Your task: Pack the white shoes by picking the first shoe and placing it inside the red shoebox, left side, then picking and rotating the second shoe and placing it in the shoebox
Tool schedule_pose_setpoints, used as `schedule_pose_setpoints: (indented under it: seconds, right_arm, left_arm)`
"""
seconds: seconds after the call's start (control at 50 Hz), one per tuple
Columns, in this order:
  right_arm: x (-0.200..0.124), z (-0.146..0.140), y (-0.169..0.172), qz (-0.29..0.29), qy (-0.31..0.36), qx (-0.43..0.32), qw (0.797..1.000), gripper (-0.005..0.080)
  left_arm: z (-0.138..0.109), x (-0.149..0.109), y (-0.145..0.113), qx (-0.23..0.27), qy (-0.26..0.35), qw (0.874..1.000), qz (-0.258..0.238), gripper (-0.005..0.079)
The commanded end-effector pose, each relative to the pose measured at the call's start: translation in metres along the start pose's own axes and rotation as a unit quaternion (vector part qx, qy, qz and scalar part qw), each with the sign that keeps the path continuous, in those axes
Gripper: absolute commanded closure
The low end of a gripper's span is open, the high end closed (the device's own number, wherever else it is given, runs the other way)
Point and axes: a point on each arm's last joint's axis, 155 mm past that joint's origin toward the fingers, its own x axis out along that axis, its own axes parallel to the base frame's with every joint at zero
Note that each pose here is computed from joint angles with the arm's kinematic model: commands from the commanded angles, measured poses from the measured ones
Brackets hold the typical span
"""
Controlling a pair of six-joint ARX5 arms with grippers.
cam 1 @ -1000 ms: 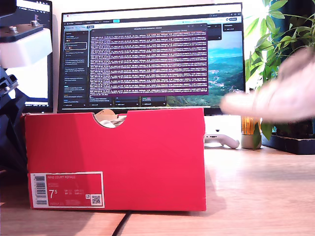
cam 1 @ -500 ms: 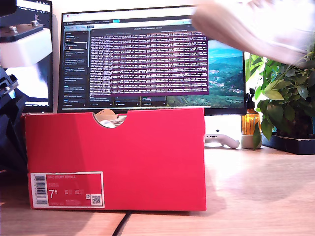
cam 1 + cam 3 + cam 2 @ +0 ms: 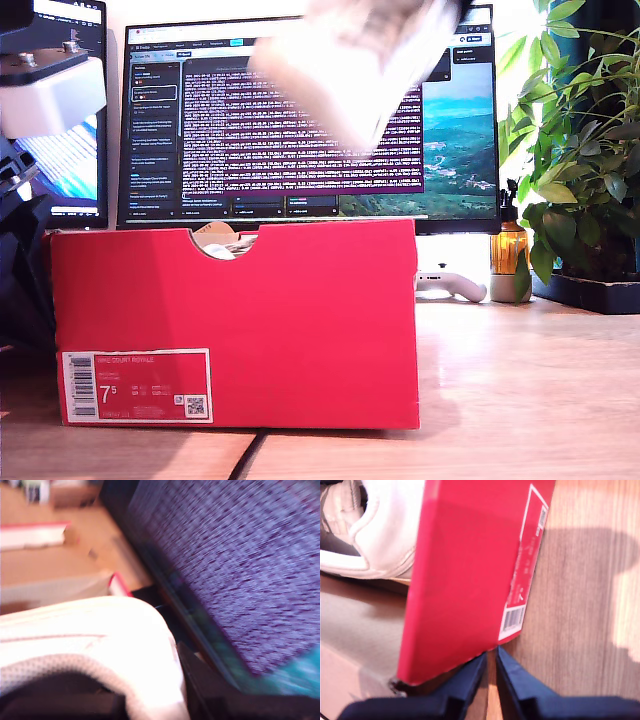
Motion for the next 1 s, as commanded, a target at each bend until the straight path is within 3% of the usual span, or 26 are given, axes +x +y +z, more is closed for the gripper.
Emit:
schedule_pose_setpoints:
  seconds: [0.0, 0.2, 0.62, 0.98]
  right_arm:
    - [0.0, 0.015, -0.004, -0.011, -0.024, -0.001, 1.0, 0.0765]
    - [0.027, 0.003, 0.003, -0.004, -0.013, -0.04, 0.999, 0.0765]
    - [0.074, -0.045, 0.034, 0.047, 0.045, -0.047, 0.997, 0.0765]
    - [0.084, -0.08, 0.056, 0.074, 0.11, -0.118, 0.984, 0.0765]
  left_arm:
    - [0.005, 0.0, 0.0, -0.003, -0.008, 1.0, -0.003, 0.07]
    - [0.005, 0.0, 0.0, -0.003, -0.008, 1.0, -0.003, 0.07]
    - [0.005, 0.0, 0.0, -0.003, -0.008, 1.0, -0.003, 0.07]
    - [0.005, 0.0, 0.0, -0.003, -0.008, 1.0, -0.003, 0.07]
